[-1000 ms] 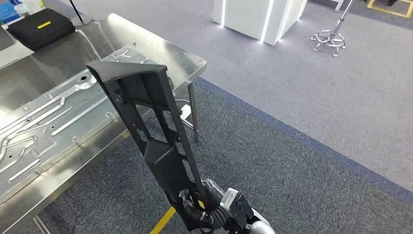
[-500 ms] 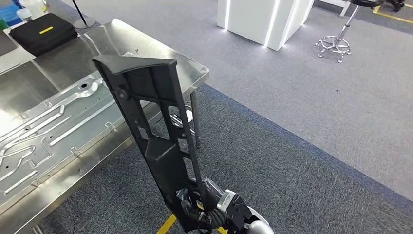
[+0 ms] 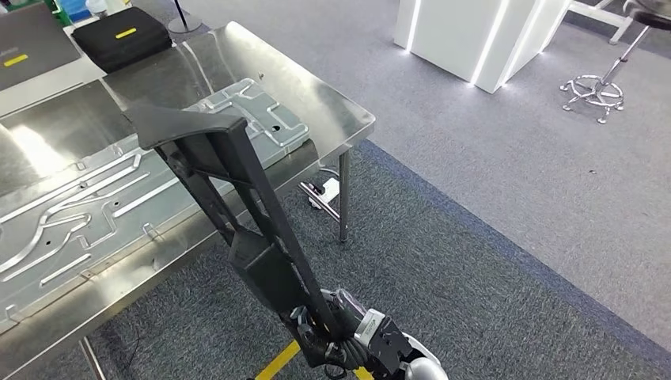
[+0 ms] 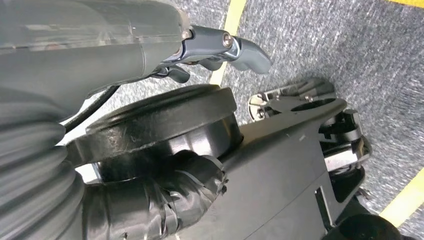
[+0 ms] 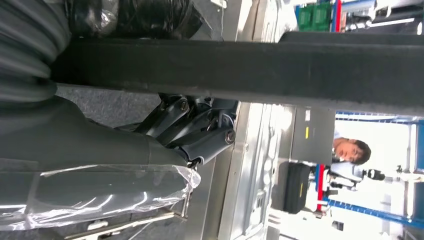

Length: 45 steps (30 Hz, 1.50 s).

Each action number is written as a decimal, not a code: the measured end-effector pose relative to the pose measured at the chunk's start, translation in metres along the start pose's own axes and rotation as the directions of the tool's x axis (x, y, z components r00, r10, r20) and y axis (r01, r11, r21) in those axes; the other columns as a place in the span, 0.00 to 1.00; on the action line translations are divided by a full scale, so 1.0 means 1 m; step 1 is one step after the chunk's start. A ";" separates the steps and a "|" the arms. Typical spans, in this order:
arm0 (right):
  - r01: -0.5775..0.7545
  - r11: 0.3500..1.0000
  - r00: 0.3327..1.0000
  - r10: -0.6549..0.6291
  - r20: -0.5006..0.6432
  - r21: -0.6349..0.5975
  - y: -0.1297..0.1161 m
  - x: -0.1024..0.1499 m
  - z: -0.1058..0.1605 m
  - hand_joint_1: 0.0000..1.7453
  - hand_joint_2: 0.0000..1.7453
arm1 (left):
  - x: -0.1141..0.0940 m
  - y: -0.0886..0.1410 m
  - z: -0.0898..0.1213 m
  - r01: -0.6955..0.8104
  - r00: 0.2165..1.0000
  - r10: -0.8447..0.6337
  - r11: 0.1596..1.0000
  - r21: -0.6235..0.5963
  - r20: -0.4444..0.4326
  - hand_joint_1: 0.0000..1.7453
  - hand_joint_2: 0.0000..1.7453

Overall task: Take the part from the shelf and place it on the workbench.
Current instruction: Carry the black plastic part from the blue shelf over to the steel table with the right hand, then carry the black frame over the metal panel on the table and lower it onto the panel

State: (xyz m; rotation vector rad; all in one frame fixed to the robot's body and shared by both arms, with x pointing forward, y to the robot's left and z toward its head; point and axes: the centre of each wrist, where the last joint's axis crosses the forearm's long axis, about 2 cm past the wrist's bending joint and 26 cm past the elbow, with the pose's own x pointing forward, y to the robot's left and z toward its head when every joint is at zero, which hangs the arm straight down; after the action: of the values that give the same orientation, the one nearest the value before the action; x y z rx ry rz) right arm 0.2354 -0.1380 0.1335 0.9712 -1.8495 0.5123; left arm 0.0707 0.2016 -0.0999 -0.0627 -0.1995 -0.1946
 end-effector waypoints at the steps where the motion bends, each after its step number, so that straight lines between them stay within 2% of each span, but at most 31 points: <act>1: -0.002 1.000 1.000 0.002 0.001 0.001 0.000 0.000 -0.001 1.00 1.00 | 0.000 0.000 0.000 0.000 1.000 0.000 1.000 0.000 0.000 0.00 1.00; 8: -0.015 1.000 1.000 0.015 0.004 0.000 -0.002 0.001 -0.002 1.00 1.00 | 0.006 0.001 0.000 0.007 1.000 -0.007 1.000 0.003 0.014 0.00 1.00; 16: -0.042 0.999 0.999 0.042 0.012 0.006 -0.006 0.005 -0.008 1.00 1.00 | -0.001 0.000 0.000 0.022 1.000 -0.022 1.000 -0.001 -0.004 0.00 1.00; 25: -0.062 0.998 0.998 0.062 -0.002 0.010 -0.014 0.006 -0.014 1.00 1.00 | 0.000 -0.001 0.000 0.029 1.000 -0.029 1.000 -0.007 -0.002 0.00 1.00; 38: -0.110 0.993 0.994 0.110 -0.018 0.041 -0.034 0.013 -0.040 1.00 1.00 | 0.012 0.000 0.000 0.058 0.998 -0.058 0.998 -0.012 0.016 0.00 1.00; 45: -0.109 0.993 0.994 0.110 -0.019 0.047 -0.041 0.018 -0.064 1.00 1.00 | 0.007 -0.001 0.000 0.066 0.998 -0.066 0.998 -0.016 -0.004 0.00 1.00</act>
State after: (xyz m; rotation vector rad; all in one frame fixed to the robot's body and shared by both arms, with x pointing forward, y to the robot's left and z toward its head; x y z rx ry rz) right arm 0.2991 -0.1255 0.1767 0.8944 -1.8866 0.6312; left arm 0.0770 0.1993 -0.0984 -0.0719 -0.1957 -0.2621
